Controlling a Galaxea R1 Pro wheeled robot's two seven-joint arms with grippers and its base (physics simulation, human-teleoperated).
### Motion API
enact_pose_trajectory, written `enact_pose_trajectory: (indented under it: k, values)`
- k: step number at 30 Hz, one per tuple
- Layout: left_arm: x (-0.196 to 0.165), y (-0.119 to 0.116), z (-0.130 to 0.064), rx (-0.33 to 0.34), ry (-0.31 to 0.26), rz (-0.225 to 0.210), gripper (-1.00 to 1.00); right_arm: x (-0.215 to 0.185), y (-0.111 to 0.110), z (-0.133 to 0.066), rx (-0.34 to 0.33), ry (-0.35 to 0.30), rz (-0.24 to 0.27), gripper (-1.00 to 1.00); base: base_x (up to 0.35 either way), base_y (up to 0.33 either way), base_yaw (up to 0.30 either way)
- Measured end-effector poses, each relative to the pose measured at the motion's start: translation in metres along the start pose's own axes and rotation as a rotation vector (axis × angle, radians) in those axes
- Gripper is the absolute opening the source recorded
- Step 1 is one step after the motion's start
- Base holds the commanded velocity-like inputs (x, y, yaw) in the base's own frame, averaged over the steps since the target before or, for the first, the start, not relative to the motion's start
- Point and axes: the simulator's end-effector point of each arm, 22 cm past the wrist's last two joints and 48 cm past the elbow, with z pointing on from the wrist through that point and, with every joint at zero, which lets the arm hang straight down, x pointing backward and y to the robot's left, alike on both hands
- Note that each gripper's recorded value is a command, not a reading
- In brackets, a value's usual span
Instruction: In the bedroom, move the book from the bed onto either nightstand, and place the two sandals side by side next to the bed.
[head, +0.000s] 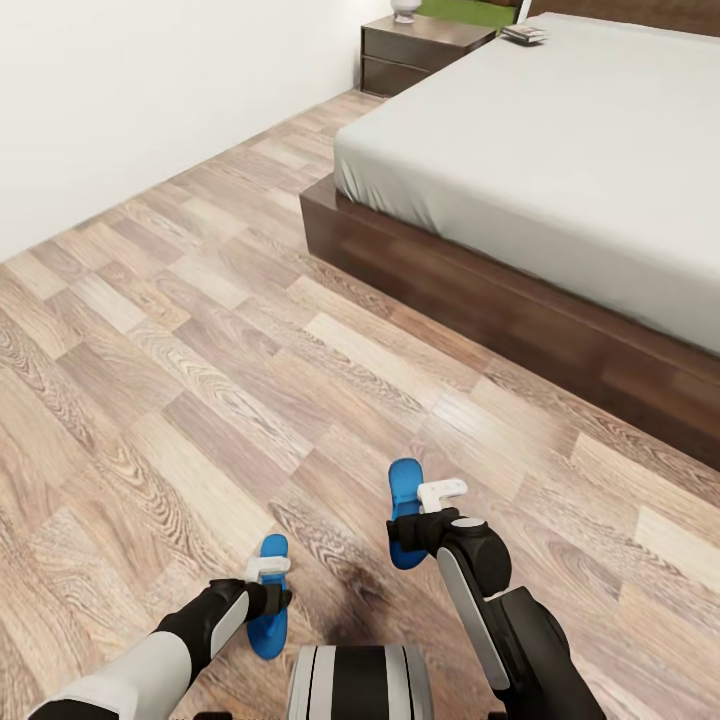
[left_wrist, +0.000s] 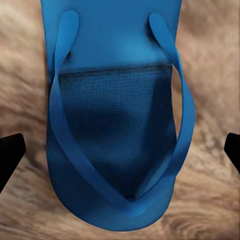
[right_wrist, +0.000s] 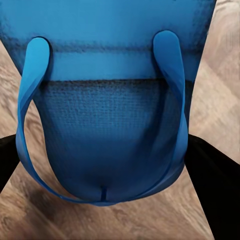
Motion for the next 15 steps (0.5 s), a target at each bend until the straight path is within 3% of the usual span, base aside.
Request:
enact_pose_trajectory:
  k: [15]
  values:
    - [0.0066, 0.0012, 0.0075, -0.001, 0.010, 0.000, 1.00, 0.0076, -0.0002, 0.0083, -0.002, 0.020, 0.003, -1.00, 0.000, 0.000, 0.000]
